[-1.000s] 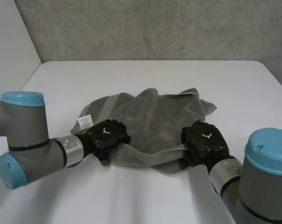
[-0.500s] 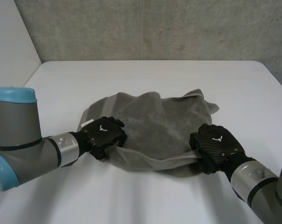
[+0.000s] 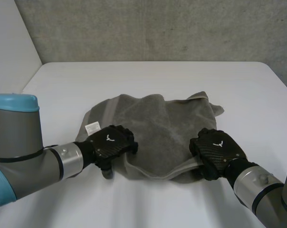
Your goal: Fold the towel.
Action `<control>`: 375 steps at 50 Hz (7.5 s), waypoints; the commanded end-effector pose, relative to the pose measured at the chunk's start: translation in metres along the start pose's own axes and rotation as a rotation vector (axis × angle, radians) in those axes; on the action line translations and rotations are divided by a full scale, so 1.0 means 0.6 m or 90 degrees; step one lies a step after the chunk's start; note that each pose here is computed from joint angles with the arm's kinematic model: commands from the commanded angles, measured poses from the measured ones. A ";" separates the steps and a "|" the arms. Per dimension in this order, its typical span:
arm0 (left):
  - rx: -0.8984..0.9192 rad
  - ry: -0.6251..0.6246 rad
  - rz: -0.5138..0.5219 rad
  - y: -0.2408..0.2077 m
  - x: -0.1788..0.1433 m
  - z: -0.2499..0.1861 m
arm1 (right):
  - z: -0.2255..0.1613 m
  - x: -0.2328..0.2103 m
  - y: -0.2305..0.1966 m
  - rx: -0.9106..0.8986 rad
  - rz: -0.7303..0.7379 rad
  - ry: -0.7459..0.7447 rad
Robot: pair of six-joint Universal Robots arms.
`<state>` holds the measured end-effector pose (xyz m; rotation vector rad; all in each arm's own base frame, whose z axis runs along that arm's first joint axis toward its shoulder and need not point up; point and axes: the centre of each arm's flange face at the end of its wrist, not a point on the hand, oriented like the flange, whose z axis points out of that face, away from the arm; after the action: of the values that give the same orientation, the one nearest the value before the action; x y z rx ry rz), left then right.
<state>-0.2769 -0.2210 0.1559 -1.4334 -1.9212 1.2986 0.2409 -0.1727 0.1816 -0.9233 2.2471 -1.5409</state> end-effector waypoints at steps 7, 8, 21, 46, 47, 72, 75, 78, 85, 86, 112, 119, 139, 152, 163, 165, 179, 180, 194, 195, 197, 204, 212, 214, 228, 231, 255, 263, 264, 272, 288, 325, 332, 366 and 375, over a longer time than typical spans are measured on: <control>0.020 0.009 0.018 0.001 0.004 0.020 | 0.001 -0.001 0.006 -0.007 0.001 -0.004; 0.016 0.012 0.014 0.006 0.005 0.022 | 0.002 -0.001 0.006 -0.008 0.001 -0.005; -0.018 0.031 -0.013 0.033 0.013 0.031 | 0.008 0.016 0.007 -0.007 0.014 0.006; -0.035 -0.017 -0.036 0.015 0.013 -0.029 | -0.011 0.020 0.013 -0.075 -0.042 -0.070; -0.036 -0.017 -0.036 0.015 0.013 -0.029 | -0.011 0.020 0.013 -0.075 -0.041 -0.070; 0.575 -0.643 0.276 -0.436 -0.205 -0.176 | -0.007 0.143 -0.526 0.577 -0.297 0.275; 0.620 -0.657 0.300 -0.458 -0.205 -0.210 | -0.022 0.142 -0.531 0.605 -0.281 0.263; 0.608 -0.614 0.294 -0.440 -0.205 -0.193 | -0.012 0.129 -0.498 0.567 -0.279 0.203; 0.464 -0.547 0.248 -0.309 -0.225 -0.106 | 0.049 0.122 -0.389 0.431 -0.283 0.134; 0.421 -0.539 0.228 -0.267 -0.232 -0.086 | 0.061 0.124 -0.361 0.393 -0.286 0.127; 0.049 -0.328 0.186 0.068 -0.090 0.063 | 0.125 0.029 0.033 0.030 -0.294 -0.085; 0.053 -0.345 0.183 0.051 -0.103 0.046 | 0.117 0.036 0.025 0.020 -0.263 -0.042; 0.076 -0.371 0.132 0.015 -0.120 0.005 | 0.106 0.058 0.048 -0.006 -0.192 0.057; 0.069 -0.389 0.097 0.020 -0.143 -0.010 | 0.098 0.088 0.058 -0.016 -0.174 0.118; 0.057 -0.421 0.086 0.032 -0.175 -0.025 | 0.079 0.133 0.056 -0.017 -0.120 0.171; 0.055 -0.420 0.083 0.033 -0.176 -0.026 | 0.076 0.139 0.057 -0.019 -0.116 0.177; 0.029 -0.404 0.063 0.014 -0.152 -0.064 | 0.030 0.147 -0.005 0.018 -0.124 0.132; 0.031 -0.409 0.063 0.005 -0.149 -0.076 | 0.019 0.147 -0.018 0.019 -0.131 0.116; 0.129 -0.489 -0.032 -0.092 -0.150 -0.201 | -0.059 0.181 -0.143 0.086 -0.189 0.087; 0.134 -0.493 -0.035 -0.098 -0.151 -0.208 | -0.063 0.182 -0.154 0.096 -0.196 0.090; 0.133 -0.493 -0.038 -0.100 -0.149 -0.211 | -0.065 0.184 -0.164 0.102 -0.207 0.094; 0.126 -0.474 -0.042 -0.100 -0.144 -0.211 | -0.063 0.194 -0.178 0.111 -0.300 0.109; 0.117 -0.451 -0.053 -0.089 -0.145 -0.198 | -0.035 0.201 -0.145 0.047 -0.400 0.094; 0.100 -0.436 -0.064 -0.077 -0.147 -0.183 | -0.024 0.204 -0.133 0.032 -0.400 0.083; 0.059 -0.394 -0.098 -0.044 -0.138 -0.152 | -0.010 0.197 -0.094 -0.014 -0.423 0.032; 0.057 -0.392 -0.100 -0.043 -0.137 -0.152 | -0.013 0.197 -0.093 -0.024 -0.431 0.028; 0.002 -0.280 -0.214 -0.008 -0.140 -0.112 | 0.004 0.199 -0.071 -0.133 -0.306 -0.114; -0.018 -0.277 -0.227 0.018 -0.185 -0.066 | 0.070 0.238 -0.058 -0.179 -0.337 -0.089; -0.017 -0.277 -0.224 0.019 -0.193 -0.057 | 0.082 0.243 -0.057 -0.180 -0.342 -0.087; -0.008 -0.262 -0.217 0.024 -0.216 -0.011 | 0.136 0.244 -0.063 -0.151 -0.347 -0.080; 0.025 -0.314 -0.166 0.037 -0.257 0.051 | 0.238 0.234 -0.049 -0.074 -0.415 0.003; 0.105 -0.343 -0.103 0.041 -0.276 0.110 | 0.322 0.254 -0.020 0.011 -0.432 0.084; 0.104 -0.343 -0.103 0.036 -0.271 0.108 | 0.321 0.257 -0.024 0.005 -0.415 0.106; 0.130 -0.350 -0.096 -0.036 -0.221 0.012 | 0.275 0.279 -0.097 0.089 -0.297 0.097; 0.120 -0.349 -0.102 -0.027 -0.218 0.012 | 0.275 0.313 -0.098 0.045 -0.190 0.098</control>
<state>-0.2412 -0.3426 0.1938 -0.8686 -2.1018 1.8779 0.2165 -0.4205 0.1886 -1.3514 2.1394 -1.9361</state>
